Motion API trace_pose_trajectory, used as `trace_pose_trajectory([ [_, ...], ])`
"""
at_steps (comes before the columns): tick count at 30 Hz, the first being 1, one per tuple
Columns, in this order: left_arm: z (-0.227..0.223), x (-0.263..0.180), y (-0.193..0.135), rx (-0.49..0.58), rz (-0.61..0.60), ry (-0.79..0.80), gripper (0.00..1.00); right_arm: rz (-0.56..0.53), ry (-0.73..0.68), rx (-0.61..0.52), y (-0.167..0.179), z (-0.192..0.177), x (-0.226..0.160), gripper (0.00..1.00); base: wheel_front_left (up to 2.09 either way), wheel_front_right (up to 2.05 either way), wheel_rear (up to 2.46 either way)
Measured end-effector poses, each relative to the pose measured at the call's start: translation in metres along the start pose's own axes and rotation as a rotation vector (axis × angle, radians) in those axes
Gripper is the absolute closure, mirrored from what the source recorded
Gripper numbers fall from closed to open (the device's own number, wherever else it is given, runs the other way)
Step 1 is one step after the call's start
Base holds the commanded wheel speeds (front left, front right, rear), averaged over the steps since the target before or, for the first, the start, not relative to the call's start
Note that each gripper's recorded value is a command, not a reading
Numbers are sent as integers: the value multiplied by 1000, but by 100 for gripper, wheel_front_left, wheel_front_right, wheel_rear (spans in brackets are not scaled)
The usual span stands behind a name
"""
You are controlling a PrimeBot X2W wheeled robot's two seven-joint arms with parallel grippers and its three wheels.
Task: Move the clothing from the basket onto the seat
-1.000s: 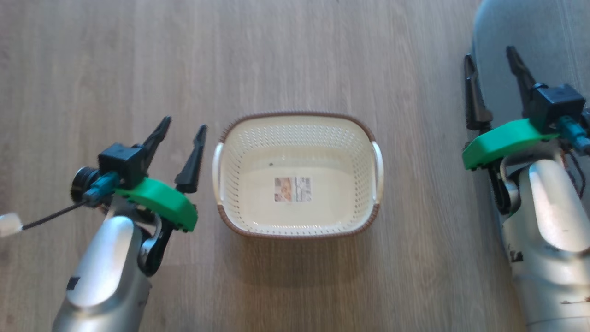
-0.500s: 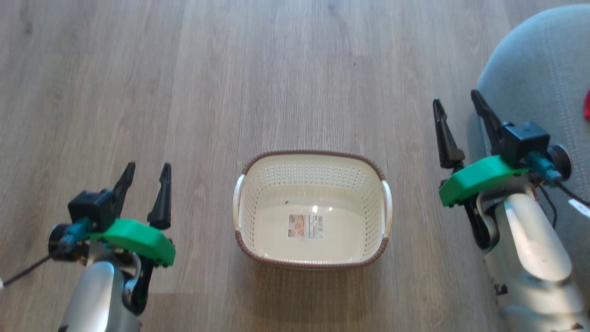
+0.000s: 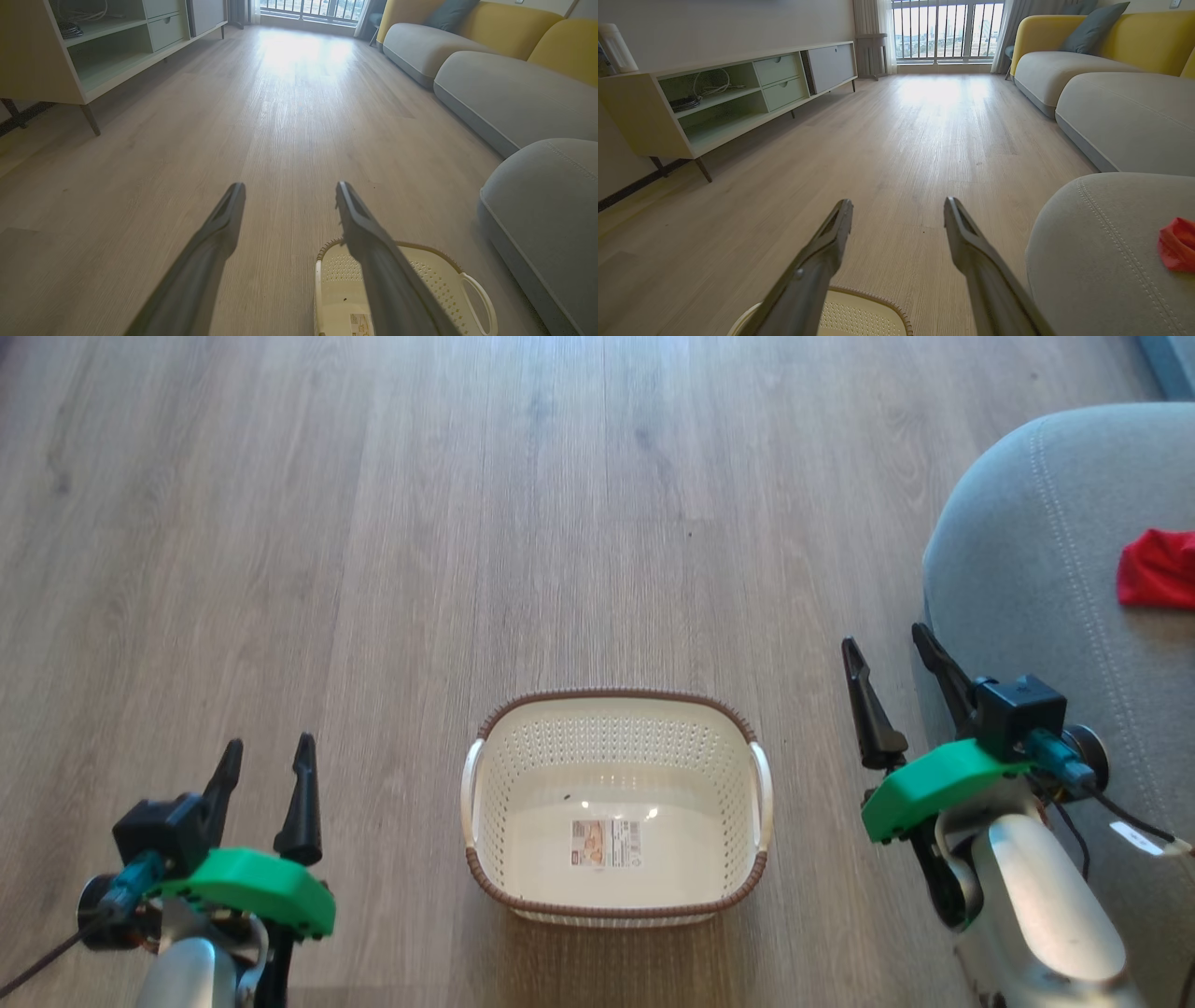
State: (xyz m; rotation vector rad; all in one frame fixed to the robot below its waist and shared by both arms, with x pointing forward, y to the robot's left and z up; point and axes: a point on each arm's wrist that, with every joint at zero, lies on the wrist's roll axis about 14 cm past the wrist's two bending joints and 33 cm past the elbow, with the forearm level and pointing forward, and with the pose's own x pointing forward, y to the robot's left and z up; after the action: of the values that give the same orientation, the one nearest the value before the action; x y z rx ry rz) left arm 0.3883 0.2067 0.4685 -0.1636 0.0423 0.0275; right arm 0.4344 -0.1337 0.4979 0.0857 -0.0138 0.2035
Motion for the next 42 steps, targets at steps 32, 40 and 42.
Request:
trace_pose_trajectory([
  [32, 3, -29, 3, 28, 16, -17, 0, -7, 31, 29, 5, -10, -29, 0, 0, 0, 0],
  [40, -46, -53, 5, 2, 35, 136, 100, -38, 204, 55, 1, -66, -62, 100, 0, 0, 0],
  [42, -51, -56, 7, -20, 45, 155, 100, -50, 225, 79, 0, -73, -69, 100, 0, 0, 0],
])
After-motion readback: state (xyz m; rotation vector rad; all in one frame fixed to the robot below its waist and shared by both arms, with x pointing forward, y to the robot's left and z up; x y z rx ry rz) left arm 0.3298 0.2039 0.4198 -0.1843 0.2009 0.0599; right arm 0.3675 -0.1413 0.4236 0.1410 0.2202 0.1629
